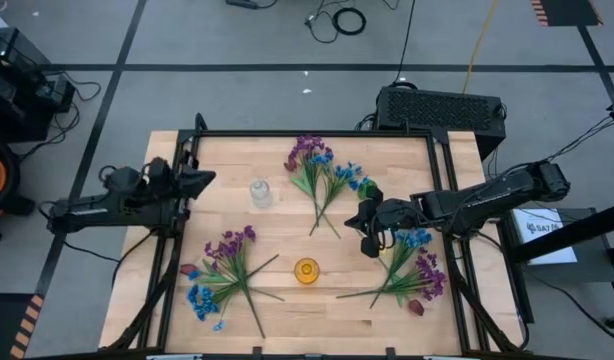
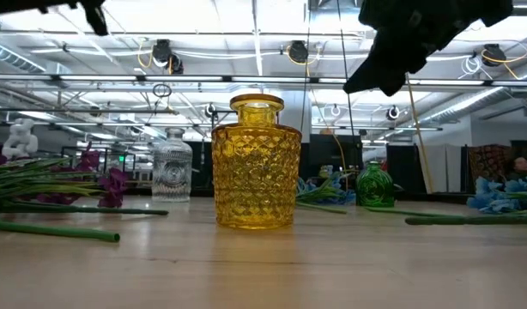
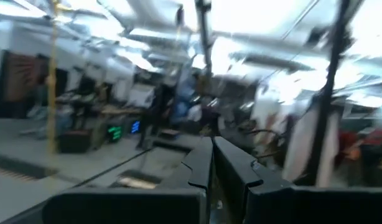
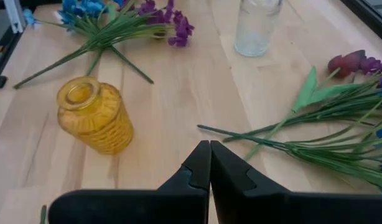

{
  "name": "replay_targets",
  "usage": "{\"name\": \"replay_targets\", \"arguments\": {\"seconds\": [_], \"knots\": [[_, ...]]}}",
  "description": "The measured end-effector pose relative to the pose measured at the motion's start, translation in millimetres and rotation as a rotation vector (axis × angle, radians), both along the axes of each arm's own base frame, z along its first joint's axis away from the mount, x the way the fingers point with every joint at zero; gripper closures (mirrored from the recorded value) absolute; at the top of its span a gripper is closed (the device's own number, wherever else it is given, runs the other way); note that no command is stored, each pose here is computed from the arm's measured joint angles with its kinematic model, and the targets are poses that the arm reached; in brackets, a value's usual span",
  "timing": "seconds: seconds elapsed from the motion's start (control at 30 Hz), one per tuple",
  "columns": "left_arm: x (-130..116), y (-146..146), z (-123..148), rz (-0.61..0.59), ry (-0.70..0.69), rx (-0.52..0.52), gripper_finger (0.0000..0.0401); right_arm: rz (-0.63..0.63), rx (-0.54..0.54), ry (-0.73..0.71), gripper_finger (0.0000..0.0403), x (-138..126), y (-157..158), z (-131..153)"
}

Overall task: Sort flowers into vase by color
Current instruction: Put the top red flower into the green vase

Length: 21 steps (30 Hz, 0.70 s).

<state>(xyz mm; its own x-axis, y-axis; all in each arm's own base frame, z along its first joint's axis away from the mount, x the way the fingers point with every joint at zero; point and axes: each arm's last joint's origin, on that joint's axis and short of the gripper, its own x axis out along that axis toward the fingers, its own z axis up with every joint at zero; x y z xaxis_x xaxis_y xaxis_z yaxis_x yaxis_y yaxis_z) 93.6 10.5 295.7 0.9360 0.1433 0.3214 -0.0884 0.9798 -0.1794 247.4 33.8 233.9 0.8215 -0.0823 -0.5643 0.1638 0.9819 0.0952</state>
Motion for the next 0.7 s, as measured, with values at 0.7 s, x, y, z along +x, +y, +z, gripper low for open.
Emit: {"name": "replay_targets", "arguments": {"seconds": [0.7], "knots": [[99.3, -1.1, -28.5, -0.04, 0.452, 0.053, 0.0379, -0.077, 0.08, -0.001, 0.0403, 0.4, -5.7, -0.7]]}}
